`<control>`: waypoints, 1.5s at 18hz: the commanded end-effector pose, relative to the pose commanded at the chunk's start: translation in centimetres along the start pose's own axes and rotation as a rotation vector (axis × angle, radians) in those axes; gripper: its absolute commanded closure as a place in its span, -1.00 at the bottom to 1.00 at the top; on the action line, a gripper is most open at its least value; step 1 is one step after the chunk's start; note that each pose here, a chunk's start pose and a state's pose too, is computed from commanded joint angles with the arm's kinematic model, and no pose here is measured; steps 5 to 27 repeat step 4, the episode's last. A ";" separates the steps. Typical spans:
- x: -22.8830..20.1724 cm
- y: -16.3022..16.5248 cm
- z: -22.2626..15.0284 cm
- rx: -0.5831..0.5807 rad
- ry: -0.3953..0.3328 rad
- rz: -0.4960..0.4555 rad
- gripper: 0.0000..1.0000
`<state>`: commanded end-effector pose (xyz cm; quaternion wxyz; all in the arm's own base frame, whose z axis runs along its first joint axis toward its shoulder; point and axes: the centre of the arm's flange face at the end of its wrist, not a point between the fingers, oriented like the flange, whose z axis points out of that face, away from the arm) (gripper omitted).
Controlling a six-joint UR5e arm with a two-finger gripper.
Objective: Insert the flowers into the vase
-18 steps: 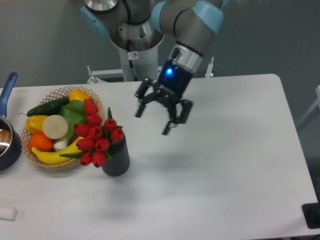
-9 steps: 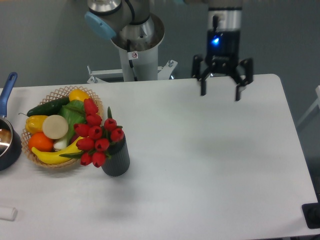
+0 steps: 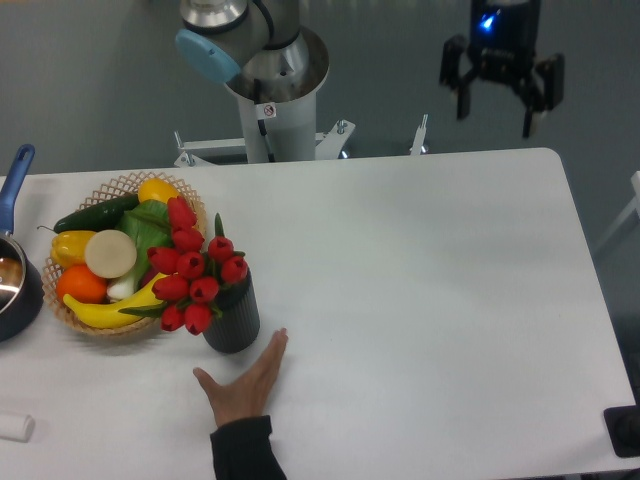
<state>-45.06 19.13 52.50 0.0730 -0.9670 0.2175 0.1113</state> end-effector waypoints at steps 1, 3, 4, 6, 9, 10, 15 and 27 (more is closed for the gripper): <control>0.2 0.1 -0.1 -0.001 -0.002 0.008 -1.00; 0.3 0.2 0.0 0.000 0.000 0.006 -1.00; 0.3 0.2 -0.1 0.000 -0.001 0.007 -1.00; 0.3 0.2 -0.1 0.000 -0.001 0.007 -1.00; 0.3 0.2 -0.1 0.000 -0.001 0.007 -1.00; 0.3 0.2 -0.1 0.000 -0.001 0.007 -1.00; 0.3 0.2 -0.1 0.000 -0.001 0.007 -1.00; 0.3 0.2 -0.1 0.000 -0.001 0.007 -1.00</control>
